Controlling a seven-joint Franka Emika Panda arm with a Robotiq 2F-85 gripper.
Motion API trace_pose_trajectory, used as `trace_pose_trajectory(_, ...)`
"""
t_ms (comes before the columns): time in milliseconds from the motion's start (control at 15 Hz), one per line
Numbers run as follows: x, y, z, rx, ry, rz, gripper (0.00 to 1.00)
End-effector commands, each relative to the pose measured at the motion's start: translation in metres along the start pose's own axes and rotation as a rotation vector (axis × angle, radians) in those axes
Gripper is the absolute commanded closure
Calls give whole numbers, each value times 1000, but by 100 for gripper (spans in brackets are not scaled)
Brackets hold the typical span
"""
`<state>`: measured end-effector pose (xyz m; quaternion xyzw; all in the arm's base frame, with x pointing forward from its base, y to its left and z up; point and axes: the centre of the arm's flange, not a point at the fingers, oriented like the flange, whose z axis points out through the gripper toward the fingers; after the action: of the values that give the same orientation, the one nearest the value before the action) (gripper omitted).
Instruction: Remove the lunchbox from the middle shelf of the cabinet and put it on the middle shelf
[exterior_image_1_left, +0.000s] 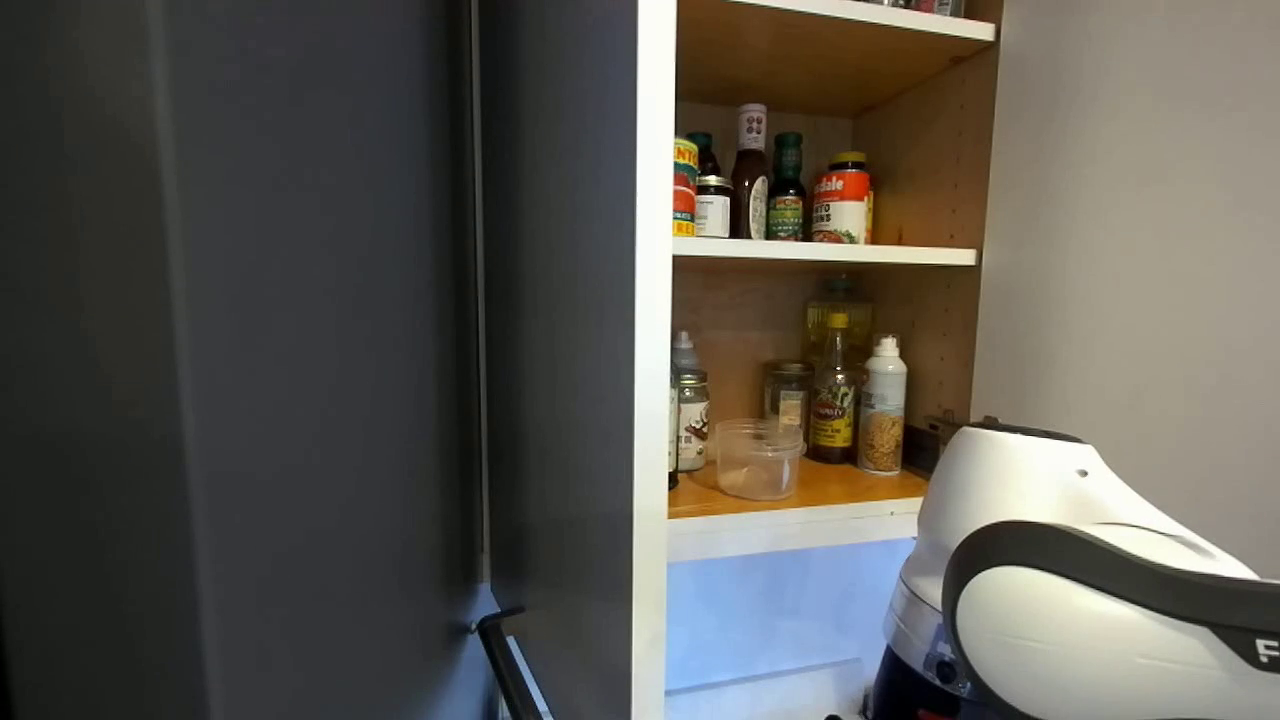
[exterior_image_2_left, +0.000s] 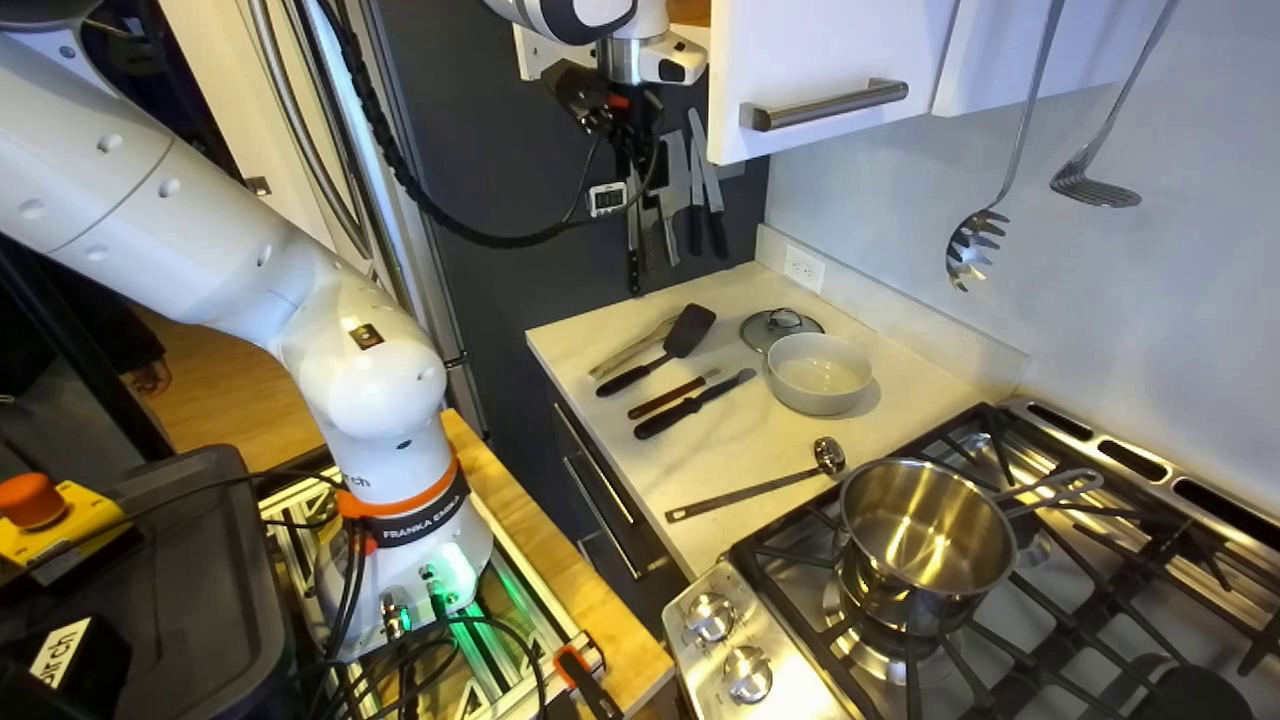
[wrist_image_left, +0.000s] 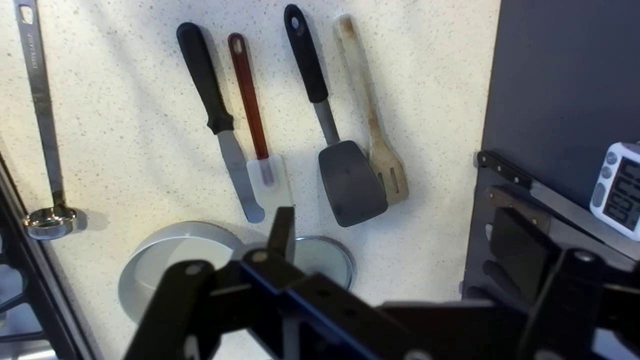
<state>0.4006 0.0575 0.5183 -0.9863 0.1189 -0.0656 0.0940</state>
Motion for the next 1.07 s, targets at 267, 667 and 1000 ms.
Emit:
trace_pose_trajectory(267, 21, 2, -81, -74, 94, 67, 0)
trace_pose_trajectory(667, 25, -5, -118, -40, 147, 141, 0)
trace_pose_trajectory(1000, 29, -12, -130, -42, 158, 180, 0)
